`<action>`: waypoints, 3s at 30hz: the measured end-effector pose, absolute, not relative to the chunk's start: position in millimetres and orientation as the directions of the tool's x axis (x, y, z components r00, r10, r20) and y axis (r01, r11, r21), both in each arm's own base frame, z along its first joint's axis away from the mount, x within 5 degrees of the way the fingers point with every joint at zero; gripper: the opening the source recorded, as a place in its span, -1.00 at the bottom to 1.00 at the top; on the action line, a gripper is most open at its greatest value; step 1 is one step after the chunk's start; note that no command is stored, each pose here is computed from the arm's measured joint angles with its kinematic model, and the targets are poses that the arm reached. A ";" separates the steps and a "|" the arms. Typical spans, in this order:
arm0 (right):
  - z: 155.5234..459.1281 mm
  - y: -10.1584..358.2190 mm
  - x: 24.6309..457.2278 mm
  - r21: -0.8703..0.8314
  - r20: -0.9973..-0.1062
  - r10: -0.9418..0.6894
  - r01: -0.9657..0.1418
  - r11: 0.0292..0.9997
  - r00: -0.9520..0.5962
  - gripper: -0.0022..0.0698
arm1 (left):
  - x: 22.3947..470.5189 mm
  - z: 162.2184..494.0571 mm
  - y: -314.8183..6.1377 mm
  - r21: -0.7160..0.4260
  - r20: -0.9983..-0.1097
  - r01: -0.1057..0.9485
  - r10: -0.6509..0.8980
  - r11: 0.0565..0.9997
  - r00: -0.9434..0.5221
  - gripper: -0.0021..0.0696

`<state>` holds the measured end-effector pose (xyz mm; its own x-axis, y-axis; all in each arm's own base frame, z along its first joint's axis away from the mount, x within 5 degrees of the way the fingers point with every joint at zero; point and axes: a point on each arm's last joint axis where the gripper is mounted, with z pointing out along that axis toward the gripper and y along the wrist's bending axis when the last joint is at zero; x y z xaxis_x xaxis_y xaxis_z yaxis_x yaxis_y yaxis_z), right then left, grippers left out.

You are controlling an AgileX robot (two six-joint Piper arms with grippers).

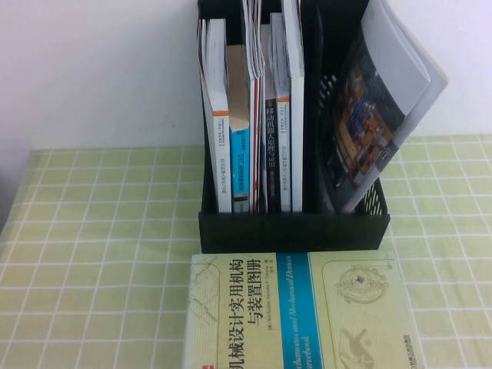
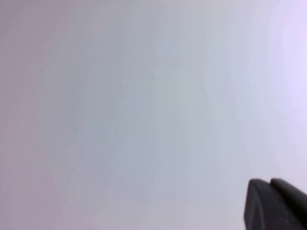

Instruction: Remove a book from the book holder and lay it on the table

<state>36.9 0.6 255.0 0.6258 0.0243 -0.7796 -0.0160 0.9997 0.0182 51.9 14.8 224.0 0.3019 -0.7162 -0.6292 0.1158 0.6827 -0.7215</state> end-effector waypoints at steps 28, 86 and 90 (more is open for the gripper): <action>366.9 -1.5 -12.0 0.127 -0.733 0.145 -0.075 0.989 0.664 -0.95 | -17.0 427.6 -0.5 -0.113 -0.756 0.161 -0.190 0.980 0.627 -0.95; 276.8 69.2 150.0 0.364 -0.851 0.040 -0.534 0.763 -0.524 -0.92 | 313.6 386.1 -145.1 -0.347 -0.906 0.645 -0.066 0.681 -0.417 -0.95; 280.7 70.0 162.9 0.368 -0.848 0.046 -0.523 0.769 -0.528 -0.83 | 348.8 388.0 -156.9 -0.333 -0.915 0.655 -0.064 0.678 -0.399 -0.95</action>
<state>162.9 70.0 280.7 -0.5280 0.0461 -0.8480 -0.5231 0.7689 0.3675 348.8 -156.9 388.0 -0.3987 -0.0641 -0.9148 0.6555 0.6777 -0.3332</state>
